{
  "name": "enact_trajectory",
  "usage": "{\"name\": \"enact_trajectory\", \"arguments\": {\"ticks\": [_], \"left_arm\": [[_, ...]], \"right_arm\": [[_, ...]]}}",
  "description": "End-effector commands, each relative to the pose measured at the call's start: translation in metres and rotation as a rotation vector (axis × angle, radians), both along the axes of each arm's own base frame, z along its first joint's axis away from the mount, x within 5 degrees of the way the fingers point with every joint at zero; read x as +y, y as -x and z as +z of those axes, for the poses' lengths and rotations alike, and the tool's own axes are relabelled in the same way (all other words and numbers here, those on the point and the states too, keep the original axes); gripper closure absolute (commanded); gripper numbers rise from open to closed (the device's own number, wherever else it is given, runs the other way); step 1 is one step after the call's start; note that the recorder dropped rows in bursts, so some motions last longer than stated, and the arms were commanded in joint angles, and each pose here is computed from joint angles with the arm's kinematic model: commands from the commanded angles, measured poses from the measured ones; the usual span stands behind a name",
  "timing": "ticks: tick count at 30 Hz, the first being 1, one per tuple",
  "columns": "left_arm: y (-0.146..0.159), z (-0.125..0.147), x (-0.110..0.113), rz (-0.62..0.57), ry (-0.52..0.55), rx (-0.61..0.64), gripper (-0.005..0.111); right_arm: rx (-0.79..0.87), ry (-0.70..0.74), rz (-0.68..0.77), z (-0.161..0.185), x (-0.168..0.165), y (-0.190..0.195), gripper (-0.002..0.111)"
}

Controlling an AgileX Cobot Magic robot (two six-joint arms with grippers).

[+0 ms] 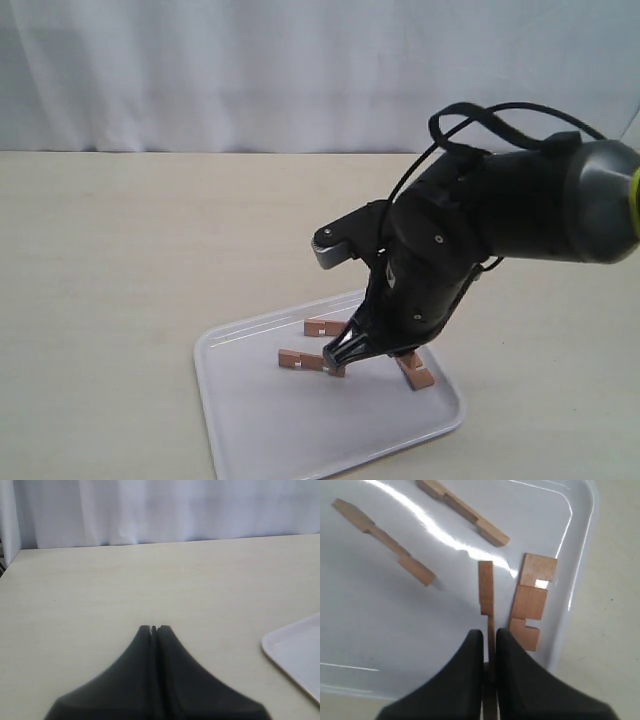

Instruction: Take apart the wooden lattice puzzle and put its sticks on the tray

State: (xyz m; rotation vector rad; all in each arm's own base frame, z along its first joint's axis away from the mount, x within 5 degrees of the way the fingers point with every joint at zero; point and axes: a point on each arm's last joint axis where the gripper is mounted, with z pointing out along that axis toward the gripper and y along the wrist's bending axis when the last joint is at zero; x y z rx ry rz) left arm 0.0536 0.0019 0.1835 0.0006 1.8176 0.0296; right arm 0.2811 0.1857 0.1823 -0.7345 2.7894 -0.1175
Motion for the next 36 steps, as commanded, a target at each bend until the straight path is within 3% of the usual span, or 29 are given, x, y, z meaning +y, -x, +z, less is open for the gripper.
{"name": "enact_trajectory", "arguments": {"ticks": [1, 16, 24, 32, 36], "left_arm": [[0.000, 0.000, 0.000, -0.006, 0.001, -0.011, 0.107], [0.000, 0.000, 0.000, -0.006, 0.001, -0.011, 0.107], [0.000, 0.001, 0.000, -0.006, 0.001, -0.013, 0.107], [0.000, 0.001, 0.000, -0.006, 0.001, -0.013, 0.107], [0.000, 0.001, 0.000, -0.006, 0.001, -0.013, 0.107]], "right_arm": [[-0.002, 0.057, -0.074, -0.019, -0.005, -0.004, 0.104], [0.079, -0.009, -0.139, -0.053, 0.006, -0.006, 0.103], [0.101, 0.011, -0.145, -0.059, 0.006, -0.006, 0.056], [0.088, 0.035, -0.150, -0.028, 0.005, -0.008, 0.054], [0.102, 0.080, -0.084, 0.001, 0.000, -0.003, 0.056]]}}
